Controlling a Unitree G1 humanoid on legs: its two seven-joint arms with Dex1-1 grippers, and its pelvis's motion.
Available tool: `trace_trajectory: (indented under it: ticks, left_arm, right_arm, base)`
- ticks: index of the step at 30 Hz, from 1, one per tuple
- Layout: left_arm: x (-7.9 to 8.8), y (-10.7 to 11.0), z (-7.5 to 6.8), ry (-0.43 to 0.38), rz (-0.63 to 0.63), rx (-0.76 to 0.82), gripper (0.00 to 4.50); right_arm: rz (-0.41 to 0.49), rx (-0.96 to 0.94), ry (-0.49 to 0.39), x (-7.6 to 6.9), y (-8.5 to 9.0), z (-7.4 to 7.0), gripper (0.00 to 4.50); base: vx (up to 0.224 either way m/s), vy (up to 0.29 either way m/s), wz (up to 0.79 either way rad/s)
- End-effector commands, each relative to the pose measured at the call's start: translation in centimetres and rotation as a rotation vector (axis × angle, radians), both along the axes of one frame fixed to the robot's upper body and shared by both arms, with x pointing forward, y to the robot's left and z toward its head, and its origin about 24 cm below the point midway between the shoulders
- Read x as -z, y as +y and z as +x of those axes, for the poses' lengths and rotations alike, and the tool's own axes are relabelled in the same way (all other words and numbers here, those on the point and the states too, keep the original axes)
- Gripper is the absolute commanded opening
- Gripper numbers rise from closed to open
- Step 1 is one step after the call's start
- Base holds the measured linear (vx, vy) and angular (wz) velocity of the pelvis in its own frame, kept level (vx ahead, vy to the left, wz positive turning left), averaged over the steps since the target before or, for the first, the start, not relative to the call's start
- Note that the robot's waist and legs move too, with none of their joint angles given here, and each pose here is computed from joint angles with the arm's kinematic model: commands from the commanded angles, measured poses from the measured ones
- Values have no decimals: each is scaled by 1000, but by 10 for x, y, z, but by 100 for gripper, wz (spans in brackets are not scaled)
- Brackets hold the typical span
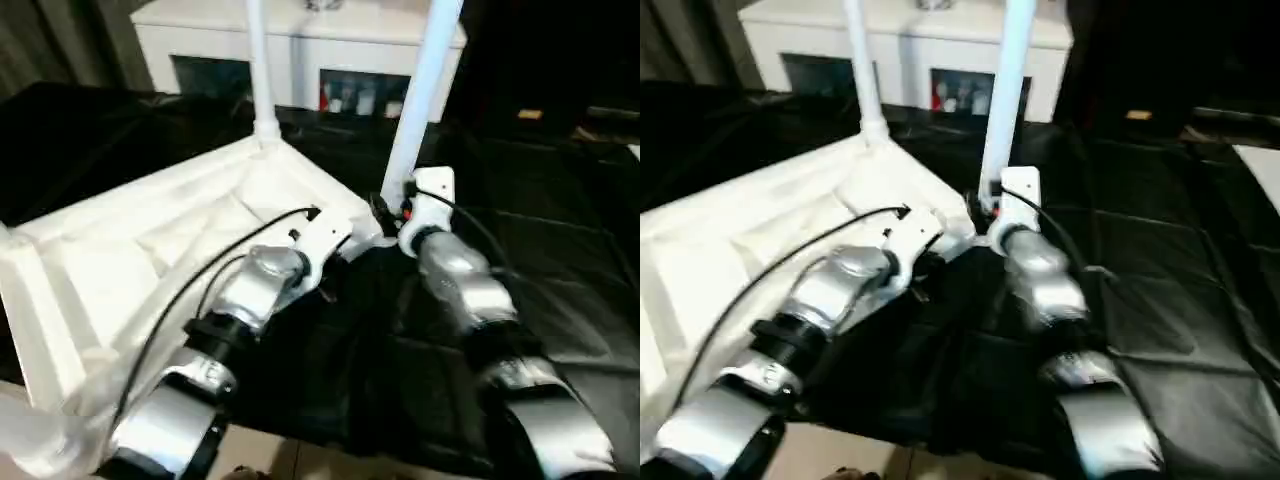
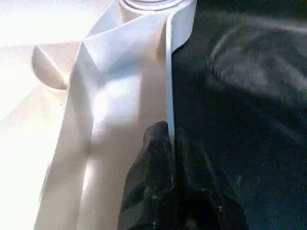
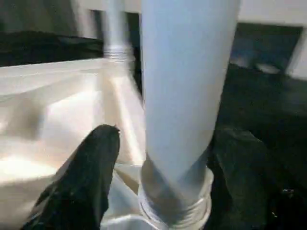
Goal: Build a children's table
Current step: Rotate leg to tighten
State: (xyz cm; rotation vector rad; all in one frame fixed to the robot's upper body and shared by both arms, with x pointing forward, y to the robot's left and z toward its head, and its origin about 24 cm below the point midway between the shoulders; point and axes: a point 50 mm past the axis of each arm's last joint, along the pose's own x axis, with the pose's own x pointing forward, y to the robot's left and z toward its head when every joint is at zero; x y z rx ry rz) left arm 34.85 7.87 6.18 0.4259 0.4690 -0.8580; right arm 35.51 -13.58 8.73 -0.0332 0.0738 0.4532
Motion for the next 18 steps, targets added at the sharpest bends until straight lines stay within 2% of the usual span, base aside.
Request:
trace_trajectory:
  ticks: [1,4,8,11,14,18]
  left_arm:
    - [-16,-1,-4,-84,-19,178,0]
    - [-14,6,-16,-113,-4,358,0]
    - [-9,23,-26,-53,-11,448,0]
    - [-11,28,-34,-16,-55,512,0]
    - [-15,29,-40,5,-100,569,0]
    - [-15,31,-39,-4,-92,573,0]
  right_arm:
    - [-14,-130,-8,-12,-7,-11,359]
    - [-104,-263,24,-11,-22,-27,359]
    - [-220,-495,143,-2,-41,-59,359]
    - [-221,-614,210,-1,-46,-78,359]
    - [-226,-683,241,3,-42,-86,359]
    - [-241,-674,245,5,-40,-85,359]
  base:
    - [0,0,0]
    - [0,0,0]
    - [0,0,0]
    - [0,0,0]
    - [0,0,0]
    - [0,0,0]
